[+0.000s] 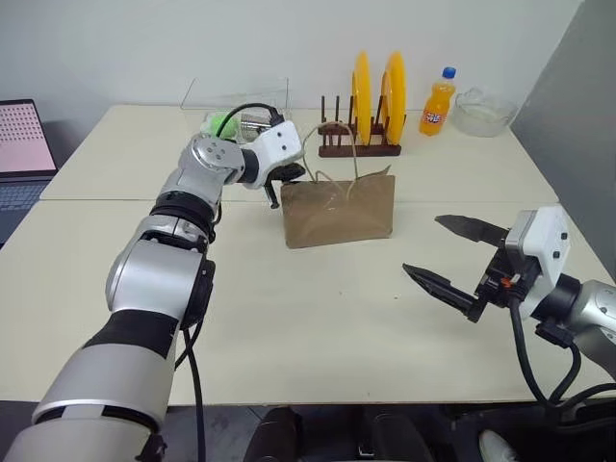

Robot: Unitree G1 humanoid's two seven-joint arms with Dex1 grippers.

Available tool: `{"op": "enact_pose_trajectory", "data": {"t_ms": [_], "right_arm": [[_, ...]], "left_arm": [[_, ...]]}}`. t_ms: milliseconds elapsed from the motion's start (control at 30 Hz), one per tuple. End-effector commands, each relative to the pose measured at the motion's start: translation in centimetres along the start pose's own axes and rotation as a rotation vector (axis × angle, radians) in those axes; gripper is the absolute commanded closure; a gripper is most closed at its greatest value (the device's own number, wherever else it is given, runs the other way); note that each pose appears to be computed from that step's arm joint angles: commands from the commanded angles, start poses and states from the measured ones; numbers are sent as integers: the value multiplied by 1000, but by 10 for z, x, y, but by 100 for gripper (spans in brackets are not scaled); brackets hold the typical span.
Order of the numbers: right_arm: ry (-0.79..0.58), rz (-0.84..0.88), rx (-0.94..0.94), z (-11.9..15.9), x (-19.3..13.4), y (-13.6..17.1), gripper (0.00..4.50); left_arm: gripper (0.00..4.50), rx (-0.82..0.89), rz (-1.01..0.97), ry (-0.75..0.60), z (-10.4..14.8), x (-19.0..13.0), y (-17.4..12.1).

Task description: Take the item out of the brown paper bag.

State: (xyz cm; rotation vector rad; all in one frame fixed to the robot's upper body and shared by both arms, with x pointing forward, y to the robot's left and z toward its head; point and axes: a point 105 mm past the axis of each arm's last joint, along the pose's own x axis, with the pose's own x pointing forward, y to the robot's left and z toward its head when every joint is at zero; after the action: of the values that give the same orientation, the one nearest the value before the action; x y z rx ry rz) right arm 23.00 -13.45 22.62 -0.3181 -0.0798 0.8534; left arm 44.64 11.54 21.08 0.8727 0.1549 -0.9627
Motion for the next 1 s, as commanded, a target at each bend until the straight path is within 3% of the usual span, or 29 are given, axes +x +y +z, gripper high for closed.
{"op": "enact_pose_trajectory", "data": {"t_ms": [33,300,633,800,1000], "right_arm": [[-24,21,-40,12,-4,7,0],[35,115,-14,8,-14,18,0],[45,99,-15,6,-17,13,0],[43,101,-12,4,-16,12,0],[40,108,-16,3,-14,11,0]], "left_arm": [[450,-10,-81,-45,16,-1,-3],[450,-75,-323,-106,21,-9,-27],[450,-78,-543,-146,15,-23,-68],[450,-74,-544,-171,21,-32,-77],[450,-135,-392,-215,32,-44,-55]]}}
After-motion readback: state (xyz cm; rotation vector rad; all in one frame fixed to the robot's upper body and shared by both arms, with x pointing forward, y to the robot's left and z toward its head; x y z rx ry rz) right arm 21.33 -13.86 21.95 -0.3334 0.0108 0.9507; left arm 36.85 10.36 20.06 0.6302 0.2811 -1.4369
